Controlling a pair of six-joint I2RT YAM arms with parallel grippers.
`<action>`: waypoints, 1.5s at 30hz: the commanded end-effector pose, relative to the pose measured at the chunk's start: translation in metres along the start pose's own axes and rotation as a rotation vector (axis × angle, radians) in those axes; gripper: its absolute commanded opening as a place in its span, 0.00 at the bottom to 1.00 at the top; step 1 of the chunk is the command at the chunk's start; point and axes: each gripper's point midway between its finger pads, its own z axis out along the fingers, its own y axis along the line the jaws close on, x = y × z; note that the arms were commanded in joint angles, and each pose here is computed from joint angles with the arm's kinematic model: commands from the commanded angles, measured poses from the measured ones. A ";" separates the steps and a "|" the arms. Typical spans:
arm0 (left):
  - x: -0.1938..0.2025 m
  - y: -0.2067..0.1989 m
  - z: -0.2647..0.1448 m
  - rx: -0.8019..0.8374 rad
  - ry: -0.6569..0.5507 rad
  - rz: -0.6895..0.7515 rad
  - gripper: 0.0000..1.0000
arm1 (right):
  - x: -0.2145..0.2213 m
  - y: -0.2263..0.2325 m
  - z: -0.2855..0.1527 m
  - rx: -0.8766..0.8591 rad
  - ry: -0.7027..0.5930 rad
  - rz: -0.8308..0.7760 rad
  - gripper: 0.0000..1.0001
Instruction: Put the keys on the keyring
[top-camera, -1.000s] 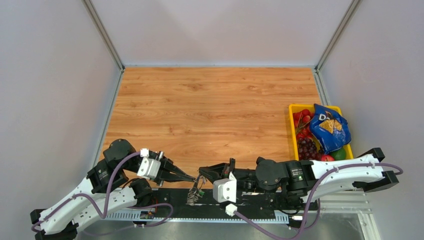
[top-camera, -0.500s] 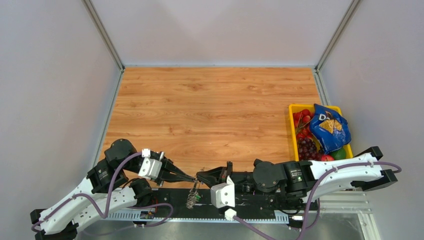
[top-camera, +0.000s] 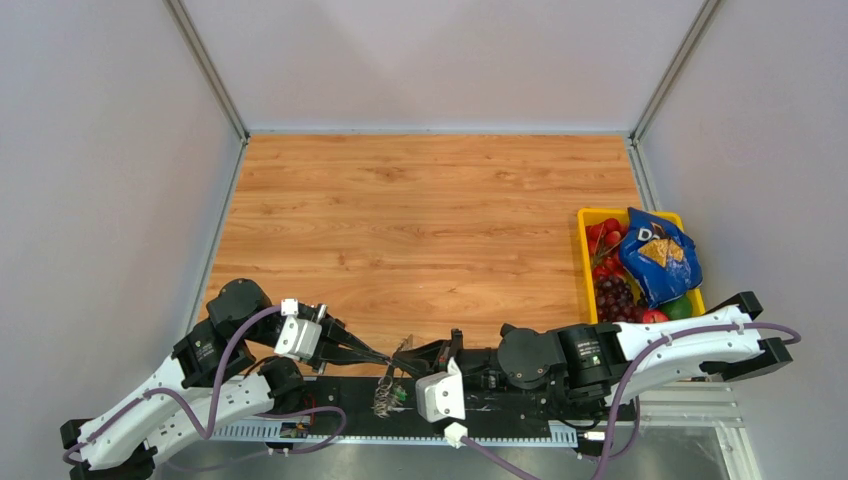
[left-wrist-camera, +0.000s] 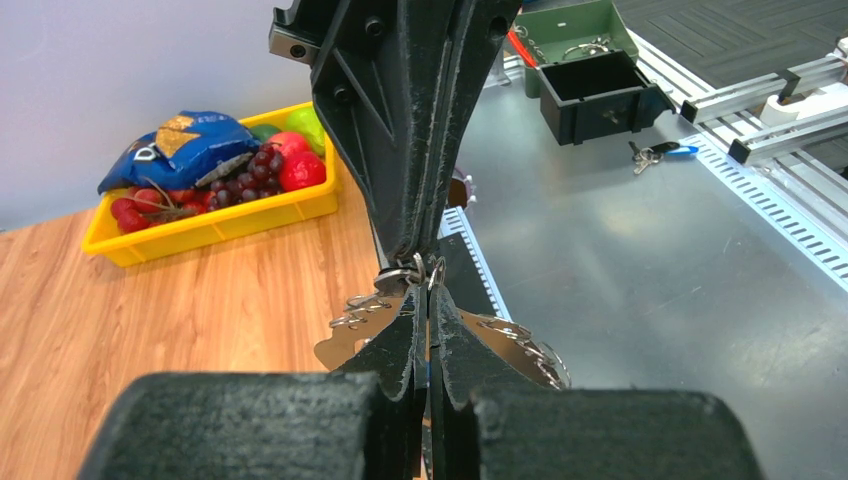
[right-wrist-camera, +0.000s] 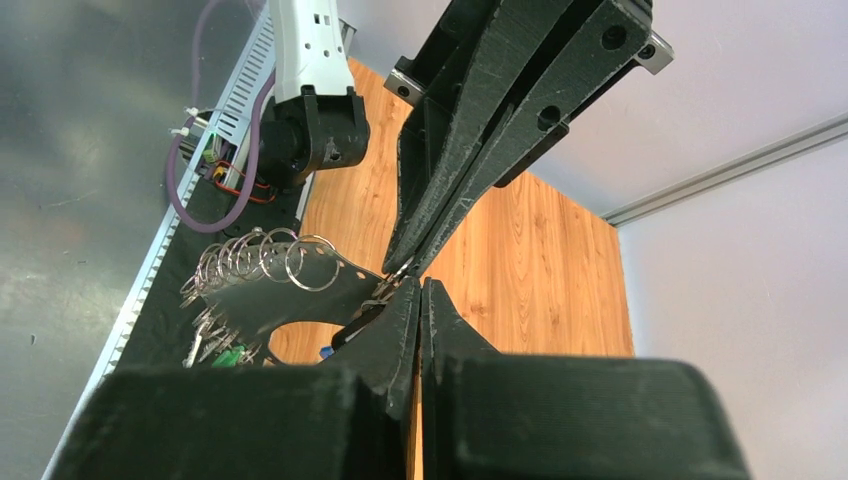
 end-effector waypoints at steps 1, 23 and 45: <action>-0.022 0.001 -0.002 -0.009 -0.052 0.087 0.00 | -0.023 -0.009 -0.008 0.015 -0.059 0.020 0.00; -0.035 0.006 -0.006 -0.061 -0.097 0.110 0.00 | -0.018 0.002 -0.011 -0.001 -0.040 0.023 0.00; -0.076 0.002 -0.009 -0.075 -0.325 0.117 0.00 | -0.041 -0.045 -0.040 0.212 -0.128 0.282 0.33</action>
